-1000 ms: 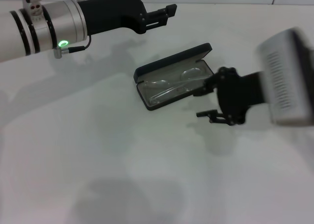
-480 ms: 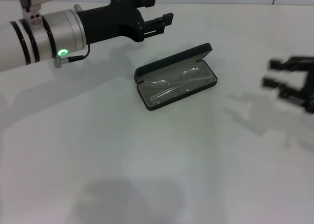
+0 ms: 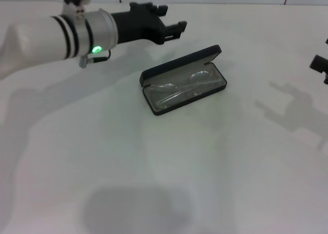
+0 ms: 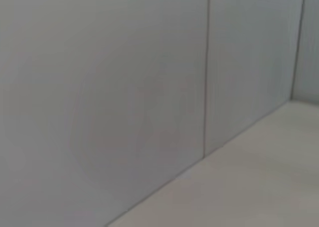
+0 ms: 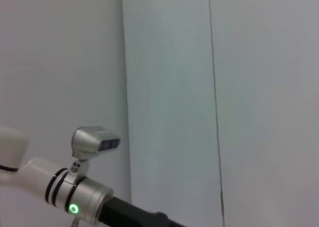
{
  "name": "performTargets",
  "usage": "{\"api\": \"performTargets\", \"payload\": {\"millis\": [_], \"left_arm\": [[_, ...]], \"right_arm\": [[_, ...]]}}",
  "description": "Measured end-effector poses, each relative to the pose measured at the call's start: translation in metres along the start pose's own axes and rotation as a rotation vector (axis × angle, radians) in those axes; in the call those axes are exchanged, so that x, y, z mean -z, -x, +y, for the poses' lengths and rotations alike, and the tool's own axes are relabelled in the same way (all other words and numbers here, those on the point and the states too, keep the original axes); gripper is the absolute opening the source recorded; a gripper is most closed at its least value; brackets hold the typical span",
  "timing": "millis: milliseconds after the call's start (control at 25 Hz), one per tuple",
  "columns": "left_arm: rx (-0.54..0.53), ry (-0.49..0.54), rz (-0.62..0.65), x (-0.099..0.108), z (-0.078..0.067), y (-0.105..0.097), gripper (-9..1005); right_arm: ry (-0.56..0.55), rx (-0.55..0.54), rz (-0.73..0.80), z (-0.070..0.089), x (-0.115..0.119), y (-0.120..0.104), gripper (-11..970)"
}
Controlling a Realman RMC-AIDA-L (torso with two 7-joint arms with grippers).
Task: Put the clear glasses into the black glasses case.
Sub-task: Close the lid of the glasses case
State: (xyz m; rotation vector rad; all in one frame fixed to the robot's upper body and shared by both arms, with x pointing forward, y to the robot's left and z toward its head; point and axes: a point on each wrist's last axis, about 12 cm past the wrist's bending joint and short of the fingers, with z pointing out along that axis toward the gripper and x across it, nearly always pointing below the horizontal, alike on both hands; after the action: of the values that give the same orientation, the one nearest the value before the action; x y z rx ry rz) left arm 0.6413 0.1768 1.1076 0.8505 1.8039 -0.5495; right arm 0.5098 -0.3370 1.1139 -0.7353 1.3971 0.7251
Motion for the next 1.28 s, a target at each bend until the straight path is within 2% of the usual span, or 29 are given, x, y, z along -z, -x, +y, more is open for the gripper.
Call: {"api": "performTargets", "payload": {"millis": [120, 360, 640, 1000, 1280], "left_arm": [[-0.017, 0.018, 0.047, -0.008, -0.005, -0.003, 639], [-0.046, 0.04, 0.1, -0.016, -0.012, -0.009, 638], [-0.087, -0.007, 0.14, -0.022, -0.025, -0.014, 638], [-0.142, -0.04, 0.155, -0.016, -0.037, -0.029, 638], [-0.167, -0.055, 0.13, -0.017, -0.042, -0.029, 638]], "right_arm": [[0.001, 0.015, 0.008, -0.001, -0.003, -0.001, 693], [0.013, 0.028, 0.056, -0.004, -0.013, -0.004, 693], [0.011, 0.036, 0.076, -0.006, -0.019, -0.005, 694], [-0.019, 0.044, 0.092, -0.012, -0.022, -0.006, 696], [-0.013, 0.069, 0.083, -0.012, -0.028, -0.005, 699]]}}
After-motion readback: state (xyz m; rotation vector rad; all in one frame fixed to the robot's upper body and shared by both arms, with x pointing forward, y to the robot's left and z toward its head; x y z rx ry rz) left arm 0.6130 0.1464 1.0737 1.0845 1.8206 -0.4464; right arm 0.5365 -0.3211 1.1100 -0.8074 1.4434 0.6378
